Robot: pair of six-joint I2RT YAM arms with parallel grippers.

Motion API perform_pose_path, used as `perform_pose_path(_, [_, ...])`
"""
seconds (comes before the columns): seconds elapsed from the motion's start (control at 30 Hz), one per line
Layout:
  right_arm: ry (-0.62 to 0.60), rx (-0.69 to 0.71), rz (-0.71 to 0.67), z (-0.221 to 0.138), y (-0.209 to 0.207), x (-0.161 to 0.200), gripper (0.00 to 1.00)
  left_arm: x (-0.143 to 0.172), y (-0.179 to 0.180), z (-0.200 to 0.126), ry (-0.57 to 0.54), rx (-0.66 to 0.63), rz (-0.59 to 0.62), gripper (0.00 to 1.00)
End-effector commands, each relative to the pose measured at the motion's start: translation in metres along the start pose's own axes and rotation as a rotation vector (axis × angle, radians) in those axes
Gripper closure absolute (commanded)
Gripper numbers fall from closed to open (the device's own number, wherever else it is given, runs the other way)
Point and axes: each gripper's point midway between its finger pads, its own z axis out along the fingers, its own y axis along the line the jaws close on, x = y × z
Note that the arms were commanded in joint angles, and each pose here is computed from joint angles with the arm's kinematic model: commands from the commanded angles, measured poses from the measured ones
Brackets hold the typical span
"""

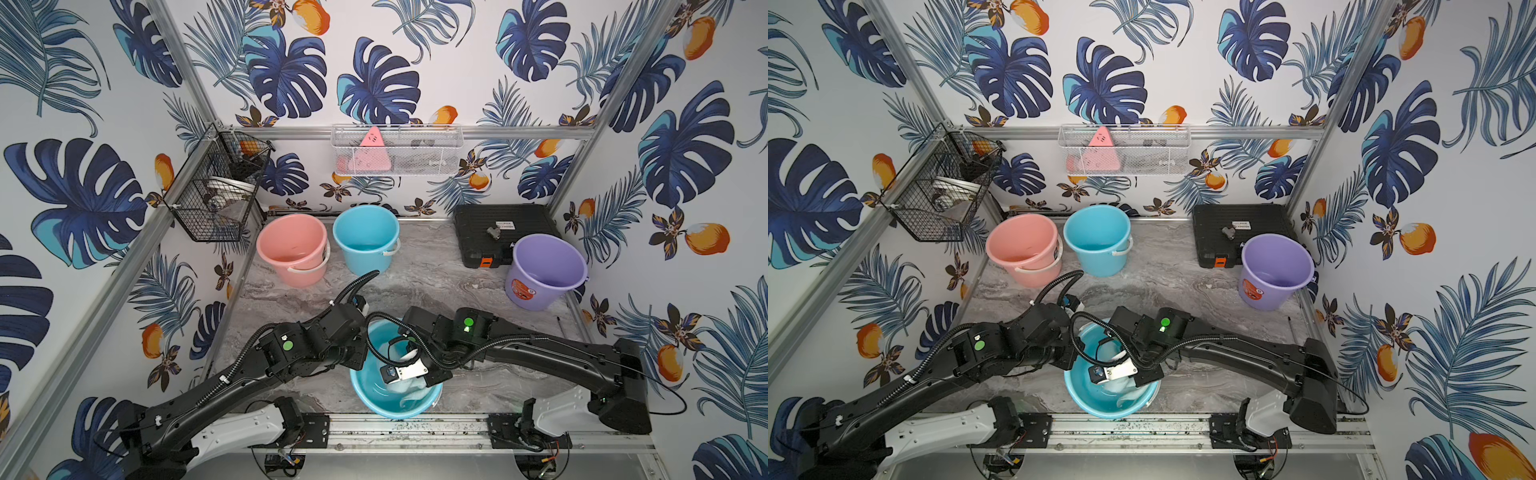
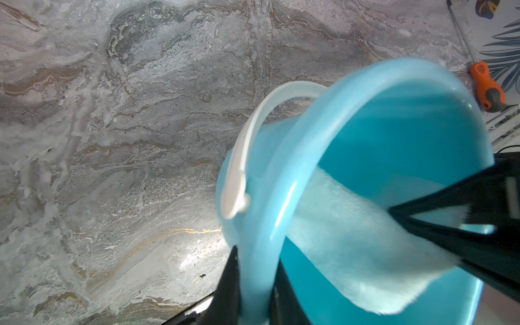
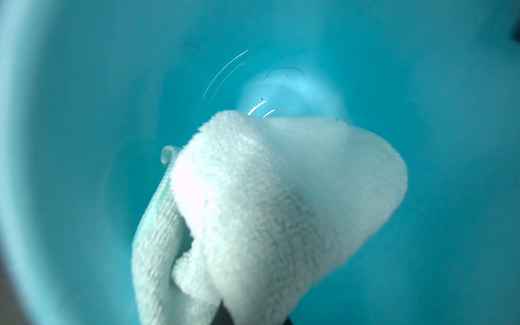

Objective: Wipe the inside of the bucket with a cloth
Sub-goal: Wipe the dirt from the inside of the bucket.

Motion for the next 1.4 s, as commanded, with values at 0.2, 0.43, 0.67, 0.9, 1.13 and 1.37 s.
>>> perform_pose_path(0.2, [-0.137,-0.112,0.097,-0.058,0.041,-0.008,1.0,-0.009,-0.003,-0.001,-0.053,0.019,0.004,1.0])
perform_pose_path(0.43, [-0.195,-0.123,0.049,-0.05,0.036,-0.023,1.0,-0.008,-0.015,0.001,-0.038,0.076,0.036,1.0])
perform_pose_path(0.67, [-0.265,-0.194,-0.082,-0.02,0.033,-0.047,1.0,-0.005,-0.016,0.004,-0.025,0.085,0.043,1.0])
perform_pose_path(0.9, [-0.331,-0.284,-0.189,0.022,0.044,-0.055,1.0,-0.005,-0.014,0.004,-0.024,0.077,0.041,1.0])
perform_pose_path(1.13, [-0.268,-0.307,-0.185,0.08,0.047,-0.028,1.0,-0.005,-0.014,0.005,-0.022,0.072,0.041,1.0])
perform_pose_path(1.37, [-0.212,-0.252,-0.156,0.118,0.037,-0.003,1.0,-0.007,-0.013,0.003,-0.032,0.068,0.04,1.0])
